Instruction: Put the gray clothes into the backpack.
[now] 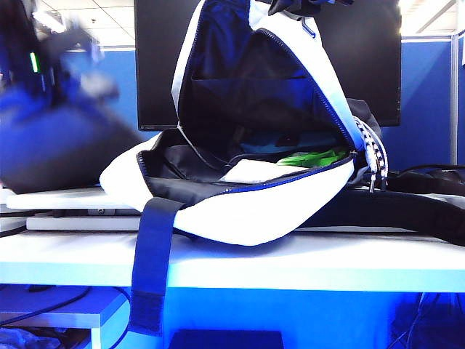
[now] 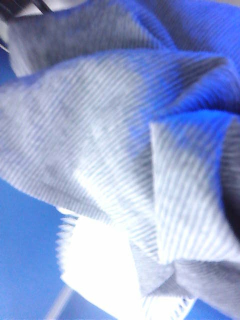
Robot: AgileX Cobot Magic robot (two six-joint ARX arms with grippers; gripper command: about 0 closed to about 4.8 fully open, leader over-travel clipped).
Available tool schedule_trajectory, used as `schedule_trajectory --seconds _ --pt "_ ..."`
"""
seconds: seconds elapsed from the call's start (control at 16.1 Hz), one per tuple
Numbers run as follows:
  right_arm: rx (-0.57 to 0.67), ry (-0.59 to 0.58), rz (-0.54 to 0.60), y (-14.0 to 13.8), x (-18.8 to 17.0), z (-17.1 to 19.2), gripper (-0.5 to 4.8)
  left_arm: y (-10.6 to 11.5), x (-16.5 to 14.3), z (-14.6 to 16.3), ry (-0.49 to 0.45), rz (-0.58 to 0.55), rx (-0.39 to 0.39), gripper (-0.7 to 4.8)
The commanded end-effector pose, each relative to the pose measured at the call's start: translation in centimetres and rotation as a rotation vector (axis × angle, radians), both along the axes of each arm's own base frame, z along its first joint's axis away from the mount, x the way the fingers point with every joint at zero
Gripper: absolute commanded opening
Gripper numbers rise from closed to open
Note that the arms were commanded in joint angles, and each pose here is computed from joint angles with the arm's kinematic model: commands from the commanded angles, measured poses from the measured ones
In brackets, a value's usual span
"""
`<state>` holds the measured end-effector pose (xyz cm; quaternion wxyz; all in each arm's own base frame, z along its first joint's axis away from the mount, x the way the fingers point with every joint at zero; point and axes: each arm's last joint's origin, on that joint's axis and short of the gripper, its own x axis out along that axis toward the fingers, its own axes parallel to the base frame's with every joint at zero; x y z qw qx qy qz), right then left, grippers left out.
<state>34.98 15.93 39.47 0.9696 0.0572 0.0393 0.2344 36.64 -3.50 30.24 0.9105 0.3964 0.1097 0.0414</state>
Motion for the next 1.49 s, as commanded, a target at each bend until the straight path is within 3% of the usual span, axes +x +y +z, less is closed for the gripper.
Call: schedule_trajectory --seconds 0.06,0.31,0.5,0.68,0.81,1.06,1.18,1.37,1.49 --pt "0.059 -0.112 0.002 -0.2 -0.6 2.1 -0.01 -1.1 -4.2 5.0 -0.081 -0.102 -0.133 -0.06" --pt "0.059 -0.112 0.002 -0.2 -0.6 2.1 -0.01 -4.5 -9.8 7.1 0.053 -0.347 -0.186 -0.06" --pt "0.059 -0.112 0.002 -0.2 -0.6 2.1 -0.01 -7.1 -12.7 7.3 0.16 -0.49 -0.32 -0.06" --pt "0.059 -0.112 0.002 -0.2 -0.6 2.1 -0.01 -11.3 -14.9 7.3 0.218 -0.66 -0.441 -0.06" --pt "0.058 -0.112 0.001 -0.2 -0.5 2.1 -0.01 -13.7 -15.7 6.9 0.191 -0.674 -0.385 -0.06" --pt "0.058 -0.112 0.002 -0.2 -0.5 2.1 -0.01 -16.0 -10.0 2.5 0.209 -0.611 -0.387 -0.06" --pt "0.059 -0.113 0.002 -0.2 -0.6 2.1 -0.01 -17.3 -7.0 -0.5 0.206 -0.592 -0.448 -0.06" --pt "0.058 -0.112 0.002 -0.2 -0.5 2.1 -0.01 -19.7 -3.9 -3.1 0.081 -0.745 -0.561 -0.06" --pt "0.059 -0.114 0.001 -0.2 -0.6 2.1 -0.01 -21.7 -1.2 -5.0 0.095 -0.75 -0.61 -0.06"
